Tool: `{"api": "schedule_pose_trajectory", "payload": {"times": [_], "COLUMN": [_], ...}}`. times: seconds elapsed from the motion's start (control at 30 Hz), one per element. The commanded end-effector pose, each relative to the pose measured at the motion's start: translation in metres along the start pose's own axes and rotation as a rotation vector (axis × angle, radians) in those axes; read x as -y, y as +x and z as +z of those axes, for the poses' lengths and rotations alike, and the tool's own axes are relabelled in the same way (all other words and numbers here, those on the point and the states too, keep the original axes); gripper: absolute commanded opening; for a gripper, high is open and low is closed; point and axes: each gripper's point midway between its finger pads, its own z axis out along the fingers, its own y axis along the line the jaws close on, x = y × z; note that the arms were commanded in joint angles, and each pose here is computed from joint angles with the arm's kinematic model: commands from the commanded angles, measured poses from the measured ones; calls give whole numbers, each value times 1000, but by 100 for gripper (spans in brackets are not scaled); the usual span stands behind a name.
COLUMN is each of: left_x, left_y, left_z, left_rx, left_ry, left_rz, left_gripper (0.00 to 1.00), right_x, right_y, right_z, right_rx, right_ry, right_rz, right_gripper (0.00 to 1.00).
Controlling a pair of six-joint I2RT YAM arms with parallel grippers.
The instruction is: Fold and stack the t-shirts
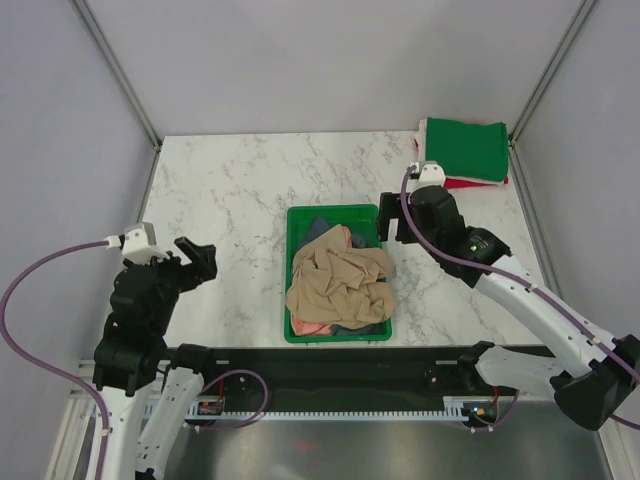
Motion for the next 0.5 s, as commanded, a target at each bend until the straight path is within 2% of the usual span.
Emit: {"api": "schedule_pose_trajectory", "payload": {"times": [0.0,0.13,0.47], "left_x": [3,2,1], "left_y": [-3,-3,-4], "left_z": [4,4,3], "left_rx": [0,1,7], "left_ry": [3,2,-4], "left_rz": [-17,-18,-18], "left_gripper": [93,93,95], "right_x": [-20,-73,-169], "right_y": [5,26,92], "right_z": [-2,-10,8], "right_rx": [-11,-80,-225], "right_ry": [-113,-406,-453], "right_rz": [-17,-43,-226], "right_gripper": [98,98,97]}}
